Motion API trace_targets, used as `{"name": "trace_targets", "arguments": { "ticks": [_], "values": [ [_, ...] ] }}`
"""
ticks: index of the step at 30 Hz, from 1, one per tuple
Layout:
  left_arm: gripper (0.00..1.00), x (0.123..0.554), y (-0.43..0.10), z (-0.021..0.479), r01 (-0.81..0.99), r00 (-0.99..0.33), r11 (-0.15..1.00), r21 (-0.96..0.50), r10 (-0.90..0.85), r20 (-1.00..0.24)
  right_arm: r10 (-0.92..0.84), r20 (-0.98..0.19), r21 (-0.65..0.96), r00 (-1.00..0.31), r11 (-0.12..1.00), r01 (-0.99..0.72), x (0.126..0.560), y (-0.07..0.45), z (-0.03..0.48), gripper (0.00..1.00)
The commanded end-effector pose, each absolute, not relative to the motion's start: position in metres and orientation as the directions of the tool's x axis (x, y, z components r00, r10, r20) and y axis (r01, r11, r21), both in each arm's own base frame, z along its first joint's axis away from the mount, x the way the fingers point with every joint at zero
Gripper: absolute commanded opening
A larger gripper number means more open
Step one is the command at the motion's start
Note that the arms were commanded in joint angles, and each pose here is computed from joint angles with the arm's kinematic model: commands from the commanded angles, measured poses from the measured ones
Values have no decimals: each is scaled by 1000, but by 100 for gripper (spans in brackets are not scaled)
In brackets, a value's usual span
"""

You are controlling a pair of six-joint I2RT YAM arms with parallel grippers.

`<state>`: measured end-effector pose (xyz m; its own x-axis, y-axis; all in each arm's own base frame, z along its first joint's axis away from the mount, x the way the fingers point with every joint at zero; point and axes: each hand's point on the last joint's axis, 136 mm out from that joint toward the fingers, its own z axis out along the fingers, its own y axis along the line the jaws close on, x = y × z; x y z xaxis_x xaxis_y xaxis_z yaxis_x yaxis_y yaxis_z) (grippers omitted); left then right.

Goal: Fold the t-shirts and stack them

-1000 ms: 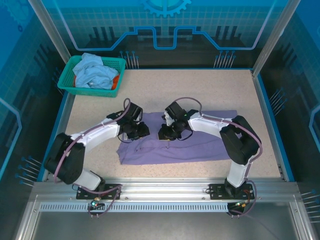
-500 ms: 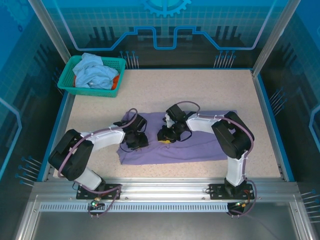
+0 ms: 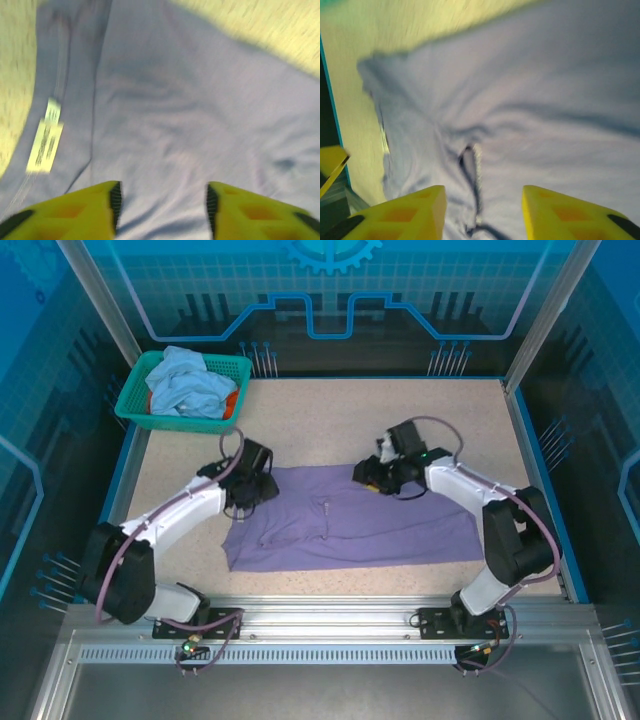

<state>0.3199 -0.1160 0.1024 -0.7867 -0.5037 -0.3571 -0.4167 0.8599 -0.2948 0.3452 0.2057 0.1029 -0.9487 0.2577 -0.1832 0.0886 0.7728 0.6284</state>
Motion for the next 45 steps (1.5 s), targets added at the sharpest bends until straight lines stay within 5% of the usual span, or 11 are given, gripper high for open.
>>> {"name": "trace_targets", "arguments": {
  "ticks": [1,6,13,24,29,36,45],
  "values": [
    [33,361,-116,101,-429,-785,852,-299,-515,-343,353,-123,551,-928,802,232,363,156,85,39],
    [13,411,-110,74,-435,-793,870,-231,-492,-359,476,-83,520,-875,770,370,395,101,60,26],
    [10,432,-78,37,-500,-793,856,-129,-513,-327,562,-8,484,-827,726,489,407,54,25,23],
    [14,426,-13,32,-598,-742,798,76,-516,-427,672,72,516,-737,607,604,403,11,-1,31],
    [24,442,-37,70,-547,-736,835,-52,-510,-446,668,17,601,-744,588,542,414,17,31,47],
    [40,426,-110,139,-385,-762,909,-158,-410,-501,636,-124,600,-761,659,454,387,38,80,54],
    [37,377,-141,49,-489,-793,853,-184,-523,-314,470,-94,499,-878,785,367,310,96,48,54]
  ]
}}
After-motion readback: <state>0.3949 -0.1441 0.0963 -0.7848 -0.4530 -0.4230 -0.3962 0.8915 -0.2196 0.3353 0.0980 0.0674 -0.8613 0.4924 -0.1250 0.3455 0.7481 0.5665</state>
